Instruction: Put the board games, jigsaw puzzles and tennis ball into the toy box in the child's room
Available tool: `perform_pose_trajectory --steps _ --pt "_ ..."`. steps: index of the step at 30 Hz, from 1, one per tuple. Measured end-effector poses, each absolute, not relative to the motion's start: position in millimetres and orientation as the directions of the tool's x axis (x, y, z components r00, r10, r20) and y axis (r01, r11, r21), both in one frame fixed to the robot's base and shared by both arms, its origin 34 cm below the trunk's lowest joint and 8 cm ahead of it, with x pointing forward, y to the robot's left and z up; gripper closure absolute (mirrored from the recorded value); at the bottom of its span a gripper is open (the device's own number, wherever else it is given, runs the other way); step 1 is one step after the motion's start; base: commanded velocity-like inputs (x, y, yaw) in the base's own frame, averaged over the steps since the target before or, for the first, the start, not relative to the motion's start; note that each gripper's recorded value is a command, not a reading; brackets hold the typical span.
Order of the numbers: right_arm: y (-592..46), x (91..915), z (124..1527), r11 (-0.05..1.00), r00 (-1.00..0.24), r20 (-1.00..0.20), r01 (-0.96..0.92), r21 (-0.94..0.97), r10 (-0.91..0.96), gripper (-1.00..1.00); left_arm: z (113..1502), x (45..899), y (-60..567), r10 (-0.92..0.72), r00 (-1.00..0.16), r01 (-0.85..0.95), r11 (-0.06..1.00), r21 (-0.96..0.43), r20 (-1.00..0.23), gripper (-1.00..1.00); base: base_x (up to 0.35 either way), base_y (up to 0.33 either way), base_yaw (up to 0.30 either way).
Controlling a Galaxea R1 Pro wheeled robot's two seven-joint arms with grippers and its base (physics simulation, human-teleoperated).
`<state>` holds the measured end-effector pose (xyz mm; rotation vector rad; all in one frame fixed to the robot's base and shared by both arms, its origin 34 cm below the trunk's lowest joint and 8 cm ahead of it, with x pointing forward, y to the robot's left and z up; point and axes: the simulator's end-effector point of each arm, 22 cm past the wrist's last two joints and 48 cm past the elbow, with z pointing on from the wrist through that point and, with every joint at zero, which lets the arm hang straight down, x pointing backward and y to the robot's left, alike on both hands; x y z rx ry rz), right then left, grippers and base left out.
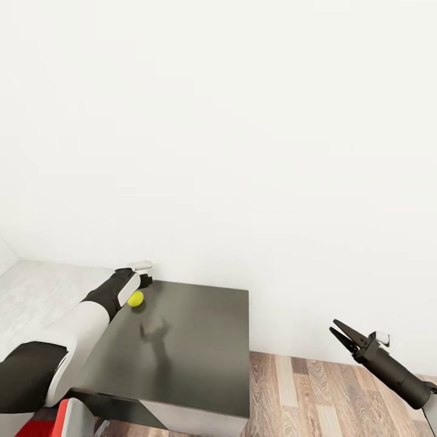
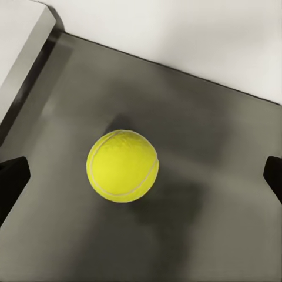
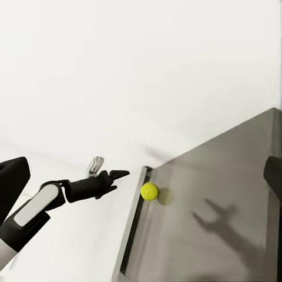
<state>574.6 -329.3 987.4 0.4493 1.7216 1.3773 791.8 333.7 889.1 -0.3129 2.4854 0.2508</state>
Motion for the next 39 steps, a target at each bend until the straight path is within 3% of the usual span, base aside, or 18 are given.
perform_pose_trajectory --steps 39 --pt "-333.8 571.8 958.2 0.334 -0.588 -0.365 -0.167 0.928 0.722 -1.00 850.7 791.5 334.0 -0.163 -0.795 -0.274 0.956 0.106 -0.585 -1.00 0.000 0.000 0.000"
